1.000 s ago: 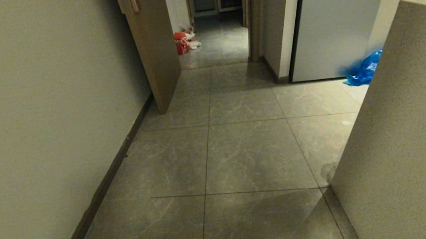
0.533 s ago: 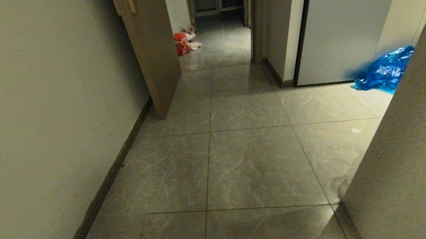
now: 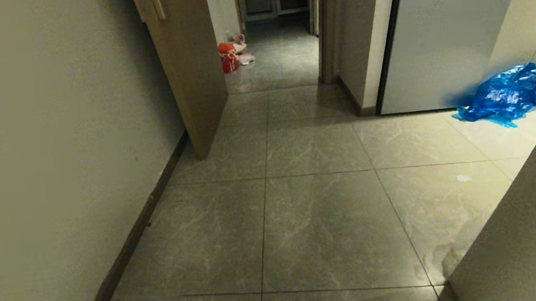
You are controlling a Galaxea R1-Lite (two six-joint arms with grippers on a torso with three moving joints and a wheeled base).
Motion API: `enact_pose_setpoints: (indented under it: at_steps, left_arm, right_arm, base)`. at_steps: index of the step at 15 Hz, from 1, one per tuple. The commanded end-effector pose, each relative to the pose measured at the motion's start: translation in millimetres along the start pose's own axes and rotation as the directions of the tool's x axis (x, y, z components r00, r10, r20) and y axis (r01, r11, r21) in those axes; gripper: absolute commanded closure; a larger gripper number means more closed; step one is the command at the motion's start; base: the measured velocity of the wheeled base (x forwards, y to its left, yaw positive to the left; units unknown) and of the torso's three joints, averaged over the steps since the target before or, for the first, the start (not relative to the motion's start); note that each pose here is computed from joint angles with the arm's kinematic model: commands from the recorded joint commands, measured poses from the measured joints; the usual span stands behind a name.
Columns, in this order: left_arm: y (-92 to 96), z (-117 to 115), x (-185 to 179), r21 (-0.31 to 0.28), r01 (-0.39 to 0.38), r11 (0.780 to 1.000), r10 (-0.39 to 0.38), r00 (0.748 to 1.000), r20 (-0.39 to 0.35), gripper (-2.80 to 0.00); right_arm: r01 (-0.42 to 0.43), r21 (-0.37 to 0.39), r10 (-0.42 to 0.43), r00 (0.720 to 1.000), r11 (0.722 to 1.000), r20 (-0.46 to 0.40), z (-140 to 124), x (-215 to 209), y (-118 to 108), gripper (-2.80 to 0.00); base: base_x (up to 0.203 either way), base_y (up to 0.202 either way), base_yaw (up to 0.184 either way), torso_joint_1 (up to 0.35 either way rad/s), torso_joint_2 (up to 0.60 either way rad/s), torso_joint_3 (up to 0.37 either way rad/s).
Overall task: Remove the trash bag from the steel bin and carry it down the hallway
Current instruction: Put the trash bag at the door
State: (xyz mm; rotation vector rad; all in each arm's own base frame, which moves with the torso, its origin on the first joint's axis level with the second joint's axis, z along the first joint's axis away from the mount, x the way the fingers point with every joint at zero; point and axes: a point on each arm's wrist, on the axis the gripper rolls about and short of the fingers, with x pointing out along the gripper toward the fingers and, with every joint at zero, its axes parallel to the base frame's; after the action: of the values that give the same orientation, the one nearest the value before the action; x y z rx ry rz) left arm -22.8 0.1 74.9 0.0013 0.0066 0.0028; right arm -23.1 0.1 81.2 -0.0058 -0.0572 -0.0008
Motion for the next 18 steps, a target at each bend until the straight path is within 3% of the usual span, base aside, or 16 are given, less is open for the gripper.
enact_pose_setpoints:
  at_steps: [1,18]
  left_arm:
    - [0.0,0.0,0.1,0.0,0.0,1.0,0.0,1.0,-0.001,0.0]
    - [0.0,0.0,0.1,0.0,0.0,1.0,0.0,1.0,-0.001,0.0]
  right_arm:
    - [-0.001,0.0,0.001,1.0,1.0,-0.023,-6.8,1.5,0.0,0.0]
    - [-0.001,0.0,0.001,1.0,1.0,-0.023,-6.8,1.5,0.0,0.0]
  base:
    - [0.188,0.0,0.002,0.002,0.0,-0.002]
    - [0.192,0.0,0.002,0.0,-0.03,-0.037]
